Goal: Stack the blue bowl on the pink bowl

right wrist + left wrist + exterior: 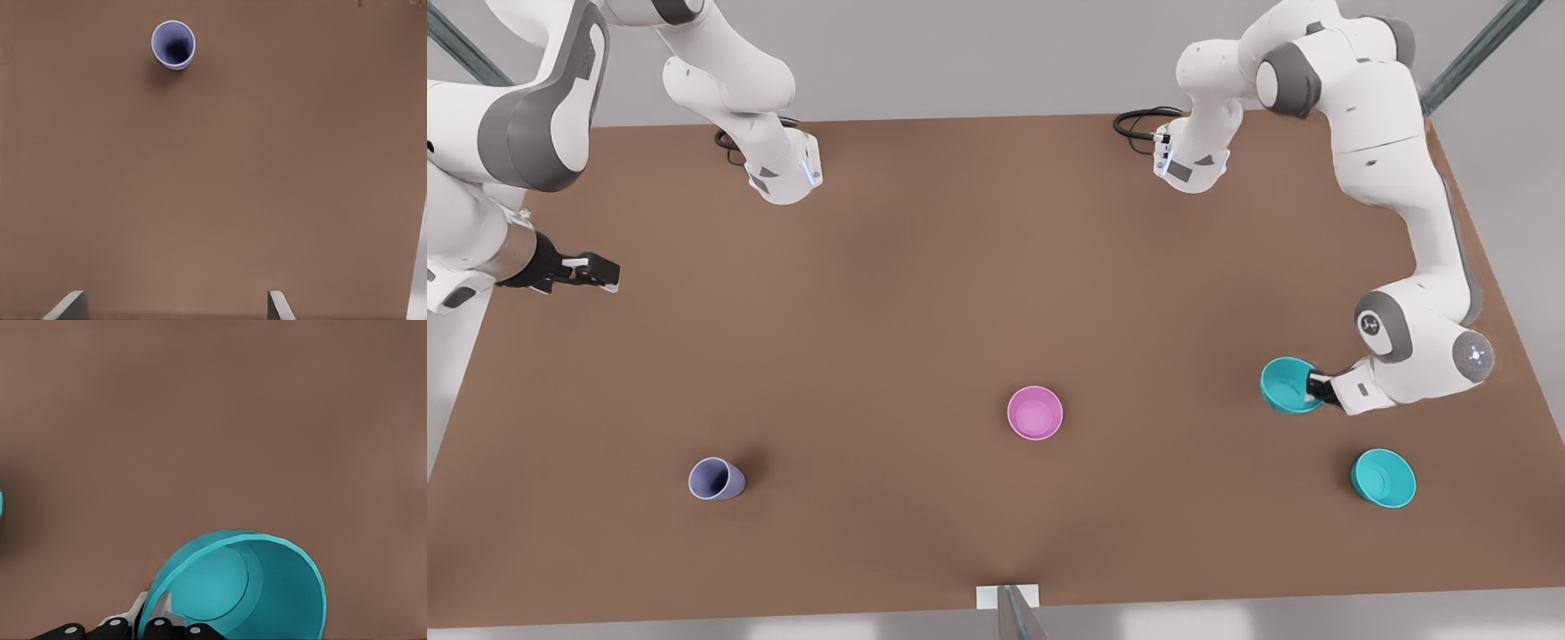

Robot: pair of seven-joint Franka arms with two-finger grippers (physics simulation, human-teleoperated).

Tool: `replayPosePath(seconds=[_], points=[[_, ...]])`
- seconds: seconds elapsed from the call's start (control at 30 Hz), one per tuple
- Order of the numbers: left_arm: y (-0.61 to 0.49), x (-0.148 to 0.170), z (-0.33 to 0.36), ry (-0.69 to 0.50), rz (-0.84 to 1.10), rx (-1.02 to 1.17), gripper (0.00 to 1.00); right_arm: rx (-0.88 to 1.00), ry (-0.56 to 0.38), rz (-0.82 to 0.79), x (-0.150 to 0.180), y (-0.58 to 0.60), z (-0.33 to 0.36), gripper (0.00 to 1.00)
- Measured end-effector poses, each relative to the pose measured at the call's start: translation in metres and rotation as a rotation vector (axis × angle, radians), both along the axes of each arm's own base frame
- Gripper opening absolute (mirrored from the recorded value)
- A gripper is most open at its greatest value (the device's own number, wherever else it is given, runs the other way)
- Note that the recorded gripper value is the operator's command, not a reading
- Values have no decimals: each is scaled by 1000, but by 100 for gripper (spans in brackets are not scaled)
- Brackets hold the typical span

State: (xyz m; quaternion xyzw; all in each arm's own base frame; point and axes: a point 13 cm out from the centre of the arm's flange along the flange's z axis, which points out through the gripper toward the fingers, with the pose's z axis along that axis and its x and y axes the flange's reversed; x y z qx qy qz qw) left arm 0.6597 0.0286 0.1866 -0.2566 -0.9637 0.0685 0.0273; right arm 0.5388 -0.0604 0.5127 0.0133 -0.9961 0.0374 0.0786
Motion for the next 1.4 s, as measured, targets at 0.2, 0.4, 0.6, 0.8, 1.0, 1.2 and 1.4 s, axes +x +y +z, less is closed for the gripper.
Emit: replayPosePath(seconds=[0.2,0.4,0.6,0.8,1.0,1.2,1.4], points=[[-322,-1,-17,75,-141,-65,21,5,12,25,0,0,-3,100],[-426,-7,-49,116,94,-102,21,9,20,38,-1,-3,-6,100],[-422,-11,-67,168,358,-48,21,12,28,51,1,-4,-10,100],[-422,-11,-69,198,548,-20,21,15,37,62,2,-4,-14,100],[-422,-12,-72,223,682,-1,100,18,48,70,3,-4,-19,100],[-405,-7,22,188,728,10,100,19,49,74,2,-5,-18,100],[-171,-22,253,9,780,270,100,18,38,77,3,-6,-15,100]])
